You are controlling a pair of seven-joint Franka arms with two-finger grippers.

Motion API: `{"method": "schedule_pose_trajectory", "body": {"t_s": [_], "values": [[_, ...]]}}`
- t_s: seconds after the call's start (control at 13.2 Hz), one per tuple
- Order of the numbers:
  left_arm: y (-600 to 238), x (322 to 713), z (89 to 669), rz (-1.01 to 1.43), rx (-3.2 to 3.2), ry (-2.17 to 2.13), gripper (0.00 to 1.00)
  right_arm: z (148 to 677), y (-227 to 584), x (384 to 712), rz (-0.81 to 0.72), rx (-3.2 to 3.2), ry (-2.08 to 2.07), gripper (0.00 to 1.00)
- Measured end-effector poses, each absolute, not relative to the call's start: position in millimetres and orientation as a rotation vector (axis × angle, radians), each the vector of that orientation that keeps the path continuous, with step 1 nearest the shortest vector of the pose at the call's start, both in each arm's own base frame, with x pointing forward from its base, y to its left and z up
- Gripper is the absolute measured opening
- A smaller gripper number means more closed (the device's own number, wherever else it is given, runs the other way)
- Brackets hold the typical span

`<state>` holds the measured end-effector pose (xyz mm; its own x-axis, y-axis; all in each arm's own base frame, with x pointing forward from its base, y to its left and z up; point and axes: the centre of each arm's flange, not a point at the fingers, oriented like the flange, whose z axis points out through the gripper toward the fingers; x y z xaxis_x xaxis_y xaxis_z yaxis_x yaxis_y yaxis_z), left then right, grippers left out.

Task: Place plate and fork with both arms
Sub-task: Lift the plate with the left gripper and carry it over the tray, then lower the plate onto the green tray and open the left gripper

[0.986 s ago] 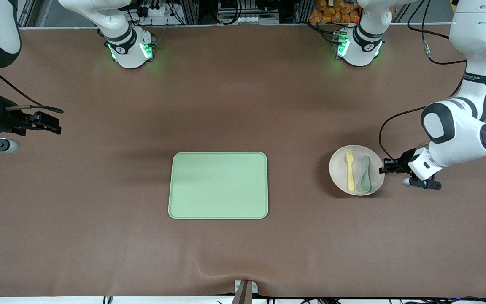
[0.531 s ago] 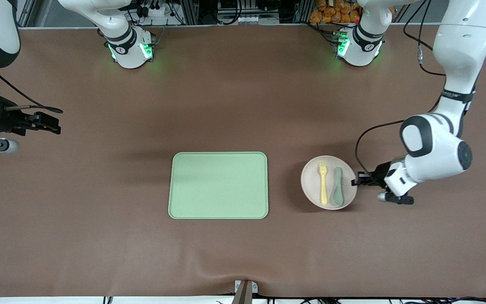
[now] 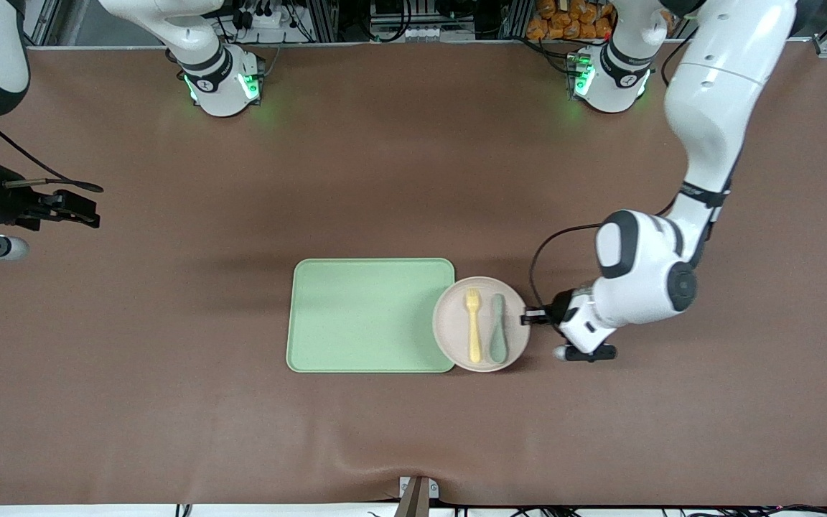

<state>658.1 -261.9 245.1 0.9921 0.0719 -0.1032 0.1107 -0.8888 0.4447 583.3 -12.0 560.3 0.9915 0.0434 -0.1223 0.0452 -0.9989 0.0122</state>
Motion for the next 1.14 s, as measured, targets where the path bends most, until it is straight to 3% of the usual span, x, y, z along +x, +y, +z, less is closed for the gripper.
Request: {"method": "schedule_pose_trajectory", "body": {"t_s": [0.45,0.76,1.14], "values": [[-354,648,222,-0.103,2.697,0.208,0.04,560,-12,583,-0.191,3.12,0.072,1.0],[-420,621,228,-0.055,2.773,0.238,0.04,560,-12,583,-0.19,3.12,0.072,1.0],[-456,601,197,-0.023,2.772,0.25,0.04,560,-13,583,-0.191,3.12,0.071,1.0]]}}
